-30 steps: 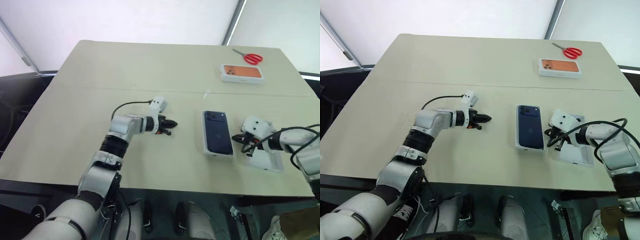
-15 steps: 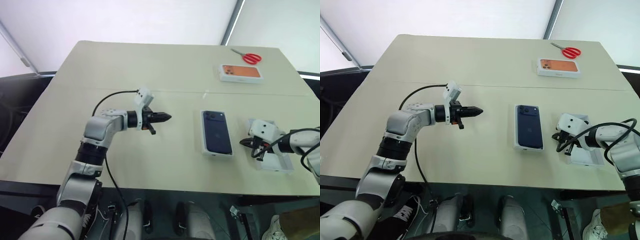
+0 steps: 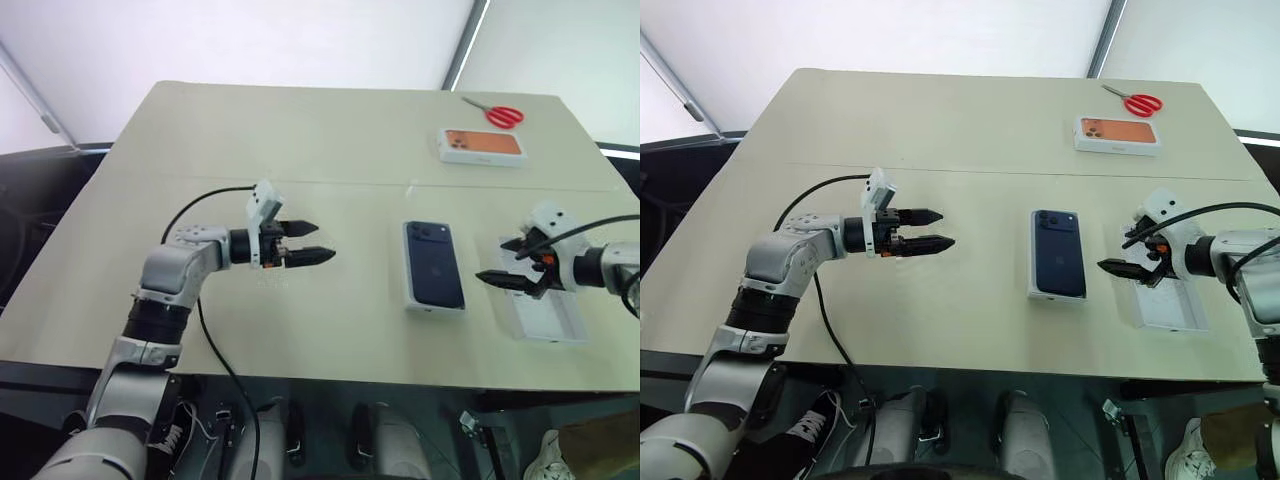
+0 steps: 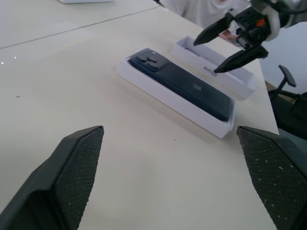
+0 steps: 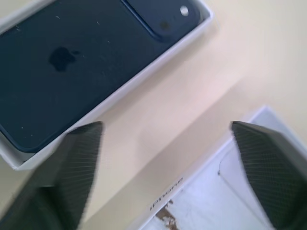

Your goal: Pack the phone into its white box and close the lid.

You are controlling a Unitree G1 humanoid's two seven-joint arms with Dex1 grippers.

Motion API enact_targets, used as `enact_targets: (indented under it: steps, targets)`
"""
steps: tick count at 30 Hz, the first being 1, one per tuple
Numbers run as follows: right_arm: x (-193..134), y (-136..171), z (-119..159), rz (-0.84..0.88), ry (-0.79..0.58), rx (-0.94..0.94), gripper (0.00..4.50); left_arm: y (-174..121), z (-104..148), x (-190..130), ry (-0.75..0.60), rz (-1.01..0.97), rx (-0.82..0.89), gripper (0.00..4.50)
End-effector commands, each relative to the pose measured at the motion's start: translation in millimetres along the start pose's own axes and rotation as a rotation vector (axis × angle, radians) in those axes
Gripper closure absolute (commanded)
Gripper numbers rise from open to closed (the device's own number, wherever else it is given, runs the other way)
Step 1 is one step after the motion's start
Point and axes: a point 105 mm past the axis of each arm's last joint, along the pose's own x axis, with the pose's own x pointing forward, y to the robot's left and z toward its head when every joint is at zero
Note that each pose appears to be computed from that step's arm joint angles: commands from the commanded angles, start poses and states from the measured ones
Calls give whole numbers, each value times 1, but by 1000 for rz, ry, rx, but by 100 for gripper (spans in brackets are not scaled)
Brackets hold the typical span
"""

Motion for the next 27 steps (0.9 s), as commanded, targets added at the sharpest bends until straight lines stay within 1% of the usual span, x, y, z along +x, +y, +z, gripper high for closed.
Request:
enact_targets:
  steps: [1,2,4,5,10,12,15,19,21,23,27]
  targets:
    - [-19,-15,14,-105,-18,125,4,-8,14,-9,-43,-46,117,4]
    - [-18,-12,11,-92,6,171,4,-9,14,-10,-38,-54,150,4]
    - [-18,0,0,-44,79,175,4,-15,17,-12,-50,-79,249,4]
    - [-19,1,-3,-39,95,203,4,-19,18,-13,-61,-99,265,4]
    - [-18,4,-14,-60,144,303,4,-22,21,-14,-101,-120,364,4]
    - [-17,4,-18,-79,174,305,4,-26,19,-14,-109,-134,398,4]
    - [-13,5,-27,-130,222,325,4,-31,12,-14,-101,-165,387,4]
    - [-8,15,-29,-121,241,397,4,-33,8,-16,-108,-175,391,4]
    - [-7,20,-27,-123,249,420,4,-35,7,-15,-113,-189,365,4]
    - [-7,21,-23,-126,239,439,4,-35,7,-15,-113,-188,378,4]
    - [-6,22,-23,-150,251,440,4,-36,7,-13,-115,-190,372,4]
